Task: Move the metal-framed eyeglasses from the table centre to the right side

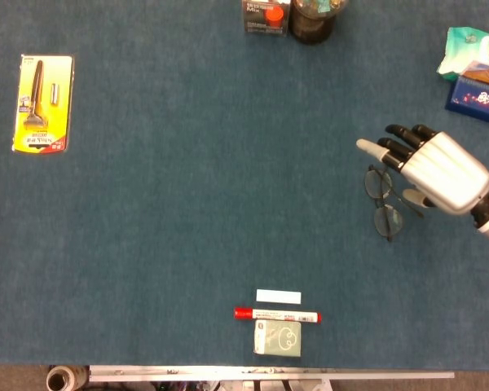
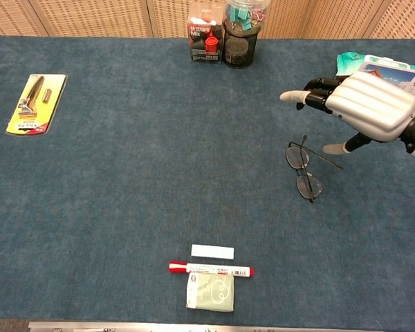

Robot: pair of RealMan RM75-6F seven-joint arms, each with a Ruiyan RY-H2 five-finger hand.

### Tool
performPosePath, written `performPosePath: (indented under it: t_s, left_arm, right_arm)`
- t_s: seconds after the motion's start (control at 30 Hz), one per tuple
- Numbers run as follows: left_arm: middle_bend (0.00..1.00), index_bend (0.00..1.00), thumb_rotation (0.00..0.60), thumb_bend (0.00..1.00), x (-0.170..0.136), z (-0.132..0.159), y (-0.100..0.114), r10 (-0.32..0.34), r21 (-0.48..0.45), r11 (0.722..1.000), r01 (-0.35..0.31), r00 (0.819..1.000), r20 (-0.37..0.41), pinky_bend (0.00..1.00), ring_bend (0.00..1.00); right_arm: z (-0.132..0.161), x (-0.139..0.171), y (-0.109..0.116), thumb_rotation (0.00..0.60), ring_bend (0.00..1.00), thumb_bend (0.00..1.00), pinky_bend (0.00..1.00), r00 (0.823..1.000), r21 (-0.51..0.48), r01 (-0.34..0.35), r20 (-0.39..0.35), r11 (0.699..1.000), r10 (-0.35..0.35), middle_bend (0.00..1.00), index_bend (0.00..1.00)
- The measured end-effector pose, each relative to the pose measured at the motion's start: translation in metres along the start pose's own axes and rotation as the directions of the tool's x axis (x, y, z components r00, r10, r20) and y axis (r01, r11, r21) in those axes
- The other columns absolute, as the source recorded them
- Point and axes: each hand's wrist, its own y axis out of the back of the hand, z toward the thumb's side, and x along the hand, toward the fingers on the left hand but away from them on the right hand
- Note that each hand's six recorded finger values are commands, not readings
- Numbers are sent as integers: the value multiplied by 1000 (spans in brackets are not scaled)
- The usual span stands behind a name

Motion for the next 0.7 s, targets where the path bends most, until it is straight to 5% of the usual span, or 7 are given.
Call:
performPosePath:
  t_s: [0.7]
  left_arm:
    - [446,500,600,271,-2,0,3,8,-11,1000,-8,1000,6,441,354]
  right_arm:
    - [8,-8,-40,600,213,0,400,997,-37,-82,-10,996,82,335,145]
